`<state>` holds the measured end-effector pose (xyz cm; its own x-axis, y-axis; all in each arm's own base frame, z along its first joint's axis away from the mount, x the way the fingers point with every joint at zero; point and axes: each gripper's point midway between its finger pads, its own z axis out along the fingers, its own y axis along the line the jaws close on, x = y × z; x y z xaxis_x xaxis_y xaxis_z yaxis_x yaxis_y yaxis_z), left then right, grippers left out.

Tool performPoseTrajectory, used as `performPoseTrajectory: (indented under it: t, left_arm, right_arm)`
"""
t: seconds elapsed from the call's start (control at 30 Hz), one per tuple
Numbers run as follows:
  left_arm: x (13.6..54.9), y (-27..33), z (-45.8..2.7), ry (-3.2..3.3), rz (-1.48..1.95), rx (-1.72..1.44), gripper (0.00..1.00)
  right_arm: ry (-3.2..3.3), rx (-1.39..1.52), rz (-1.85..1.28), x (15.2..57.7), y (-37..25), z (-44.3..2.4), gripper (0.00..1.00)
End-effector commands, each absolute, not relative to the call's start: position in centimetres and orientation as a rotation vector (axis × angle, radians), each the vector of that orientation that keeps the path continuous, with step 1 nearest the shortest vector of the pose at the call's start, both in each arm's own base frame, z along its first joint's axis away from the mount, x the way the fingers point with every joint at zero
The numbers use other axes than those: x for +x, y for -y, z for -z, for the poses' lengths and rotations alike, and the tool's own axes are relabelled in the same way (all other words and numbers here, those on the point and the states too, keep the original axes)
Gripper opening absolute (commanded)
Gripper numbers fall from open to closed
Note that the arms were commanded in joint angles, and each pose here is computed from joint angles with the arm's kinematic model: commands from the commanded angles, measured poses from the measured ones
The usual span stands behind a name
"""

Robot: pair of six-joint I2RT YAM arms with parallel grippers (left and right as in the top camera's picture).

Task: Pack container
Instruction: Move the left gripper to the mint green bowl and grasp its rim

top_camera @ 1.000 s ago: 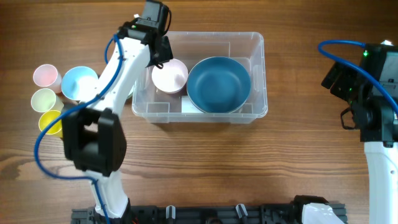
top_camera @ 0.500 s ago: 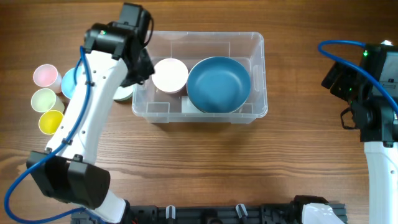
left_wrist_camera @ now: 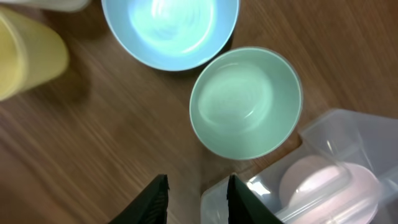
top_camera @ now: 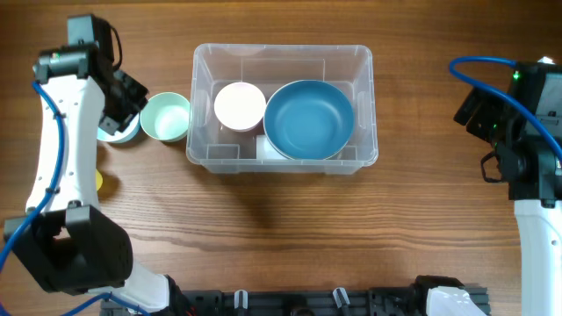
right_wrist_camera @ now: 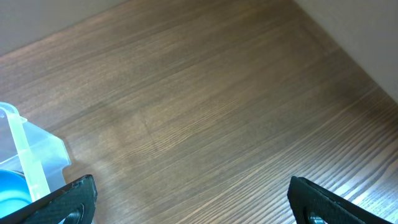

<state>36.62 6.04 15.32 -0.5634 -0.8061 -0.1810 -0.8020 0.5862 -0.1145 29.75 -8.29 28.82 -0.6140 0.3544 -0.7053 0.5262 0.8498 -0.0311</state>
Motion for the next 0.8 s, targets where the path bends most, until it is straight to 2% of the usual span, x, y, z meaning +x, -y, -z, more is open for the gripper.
performPoseTrajectory:
  t: [0.0,0.27,0.77]
  left_arm:
    - [36.6,-4.7,-11.3,-2.587,0.146,-1.456,0.33]
    - [35.9,-3.9,-5.5,-2.494,0.217,-1.618,0.39]
    - [36.0,-3.8,-2.7,-2.492,0.196,-1.67,0.39]
  right_arm:
    - [-2.271,0.662,0.319,29.8,8.7,-29.2,0.99]
    - [-2.271,0.662,0.319,29.8,8.7,-29.2,0.99]
    - [-2.271,0.662,0.319,29.8,8.7,-29.2,1.0]
